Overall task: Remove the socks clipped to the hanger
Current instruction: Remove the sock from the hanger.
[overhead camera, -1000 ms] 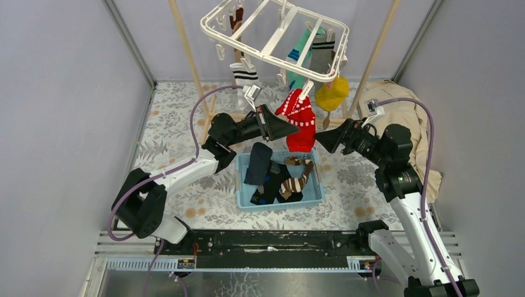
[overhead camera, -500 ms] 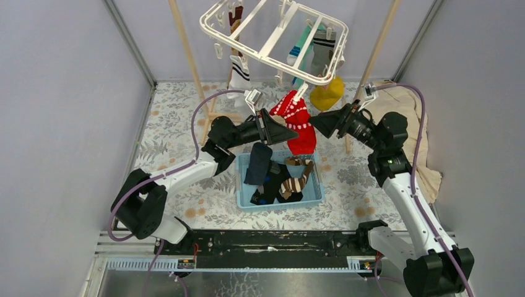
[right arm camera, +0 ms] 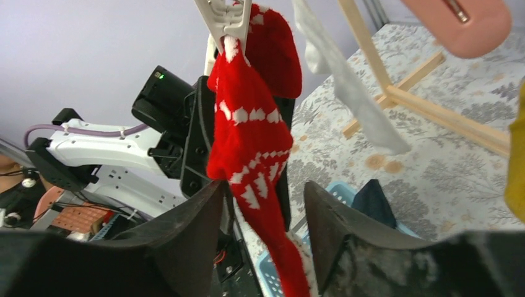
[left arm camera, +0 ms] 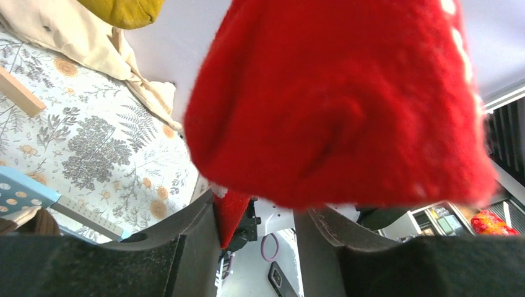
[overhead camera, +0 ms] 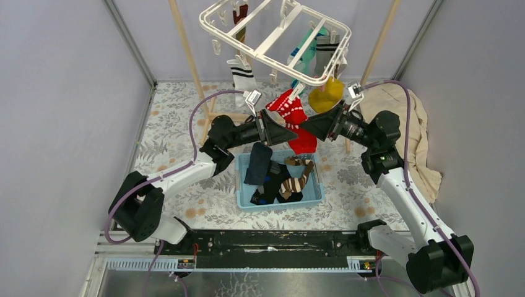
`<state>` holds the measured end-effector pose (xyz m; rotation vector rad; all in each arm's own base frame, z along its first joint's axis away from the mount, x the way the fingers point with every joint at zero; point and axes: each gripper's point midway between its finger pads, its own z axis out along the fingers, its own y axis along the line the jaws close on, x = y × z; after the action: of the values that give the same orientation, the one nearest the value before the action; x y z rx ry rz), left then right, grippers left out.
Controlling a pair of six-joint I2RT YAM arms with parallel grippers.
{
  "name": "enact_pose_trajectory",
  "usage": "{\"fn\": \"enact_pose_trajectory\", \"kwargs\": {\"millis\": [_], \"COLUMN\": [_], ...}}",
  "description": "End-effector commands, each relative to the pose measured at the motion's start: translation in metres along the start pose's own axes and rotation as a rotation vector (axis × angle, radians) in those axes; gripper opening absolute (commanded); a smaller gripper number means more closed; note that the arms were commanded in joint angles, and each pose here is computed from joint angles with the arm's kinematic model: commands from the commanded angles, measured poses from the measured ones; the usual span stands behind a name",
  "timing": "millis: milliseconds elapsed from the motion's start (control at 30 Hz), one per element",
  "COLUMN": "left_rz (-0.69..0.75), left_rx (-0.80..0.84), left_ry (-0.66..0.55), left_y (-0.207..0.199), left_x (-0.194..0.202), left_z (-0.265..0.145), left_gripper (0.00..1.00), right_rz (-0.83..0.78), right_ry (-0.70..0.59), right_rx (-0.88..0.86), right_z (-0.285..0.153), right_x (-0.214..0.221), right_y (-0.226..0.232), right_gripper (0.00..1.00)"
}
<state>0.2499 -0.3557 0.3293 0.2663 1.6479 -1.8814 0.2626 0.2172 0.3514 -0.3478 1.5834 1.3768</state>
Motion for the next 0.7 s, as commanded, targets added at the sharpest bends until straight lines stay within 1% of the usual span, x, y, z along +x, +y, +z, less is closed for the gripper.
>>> {"fn": "enact_pose_trajectory", "kwargs": {"millis": [0,67,133,200,300,467,667], "left_rz": [0.058,0.065,0.077,0.093,0.116,0.171,0.246], "left_rx": [0.003,-0.007,-0.023,-0.047,-0.086,-0.189,-0.390], "left_ry": [-0.020,-0.021,-0.022,-0.025,-0.032,-0.056,-0.094], "left_y": [-0.010,-0.009,-0.009,-0.007,-0.005,0.002,0.016], "left_x": [-0.009,-0.009,-0.010,-0.011,-0.012,-0.019,-0.028], "left_z": [-0.002,-0.003,-0.004,-0.005,-0.008,-0.017,-0.041], "left_gripper": [0.51,0.53,0.54,0.54,0.55,0.57,0.61], "right_rz": [-0.066,-0.066,-0.064,-0.069,-0.079,-0.089,-0.091], "right_ry": [0.003,0.005,0.006,-0.001,-0.016,-0.039,-0.051], "right_rx": [-0.091,-0.095,-0.094,-0.092,-0.090,-0.079,-0.080], "right_z": [0.006,0.008,0.008,0.007,0.005,0.003,0.002], "right_x": [-0.007,-0.007,-0.007,-0.009,-0.014,-0.023,-0.029], "right_y": [0.027,0.030,0.032,0.035,0.041,0.048,0.054], "right_gripper": [0.50,0.37,0.21,0.10,0.05,0.02,0.00]}}
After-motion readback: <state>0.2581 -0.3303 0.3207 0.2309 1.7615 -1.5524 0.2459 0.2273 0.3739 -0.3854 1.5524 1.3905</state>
